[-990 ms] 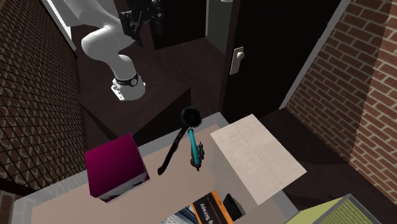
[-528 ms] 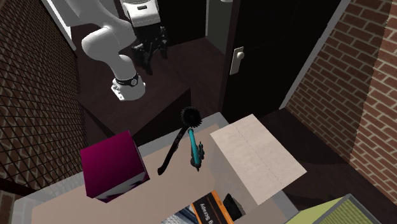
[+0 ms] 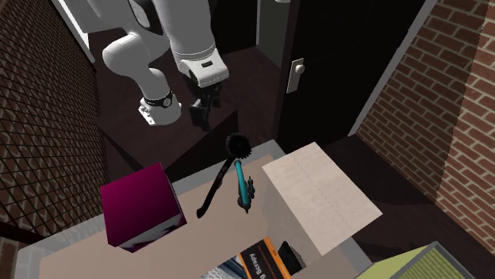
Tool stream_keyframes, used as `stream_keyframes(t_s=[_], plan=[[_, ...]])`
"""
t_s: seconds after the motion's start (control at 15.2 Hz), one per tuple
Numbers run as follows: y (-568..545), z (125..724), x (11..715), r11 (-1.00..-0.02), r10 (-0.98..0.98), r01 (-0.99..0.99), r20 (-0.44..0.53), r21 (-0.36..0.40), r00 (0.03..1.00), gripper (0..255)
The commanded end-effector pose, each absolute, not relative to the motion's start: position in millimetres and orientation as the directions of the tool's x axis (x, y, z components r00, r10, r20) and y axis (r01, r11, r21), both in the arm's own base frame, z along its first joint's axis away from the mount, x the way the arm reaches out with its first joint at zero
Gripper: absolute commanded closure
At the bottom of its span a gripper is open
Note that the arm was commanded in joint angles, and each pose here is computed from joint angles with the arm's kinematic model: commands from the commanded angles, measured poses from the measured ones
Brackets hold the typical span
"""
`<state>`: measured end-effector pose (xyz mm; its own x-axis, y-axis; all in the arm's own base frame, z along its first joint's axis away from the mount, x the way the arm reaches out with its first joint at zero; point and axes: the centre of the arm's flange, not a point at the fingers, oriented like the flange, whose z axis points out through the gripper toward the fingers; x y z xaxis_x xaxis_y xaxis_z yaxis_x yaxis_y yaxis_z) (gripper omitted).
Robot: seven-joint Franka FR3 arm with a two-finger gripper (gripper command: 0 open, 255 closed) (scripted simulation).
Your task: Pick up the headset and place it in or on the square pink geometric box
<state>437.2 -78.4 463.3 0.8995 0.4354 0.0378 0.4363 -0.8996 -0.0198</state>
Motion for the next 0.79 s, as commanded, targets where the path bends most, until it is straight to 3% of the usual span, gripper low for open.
stream_keyframes(t_s=[0.0, 0.73], plan=[[-86, 444, 454, -0.874, 0.486, 0.486, 0.037, -0.016, 0.873, 0], [-95, 343, 559, -0.696, 0.717, 0.718, 0.028, -0.007, 0.696, 0]])
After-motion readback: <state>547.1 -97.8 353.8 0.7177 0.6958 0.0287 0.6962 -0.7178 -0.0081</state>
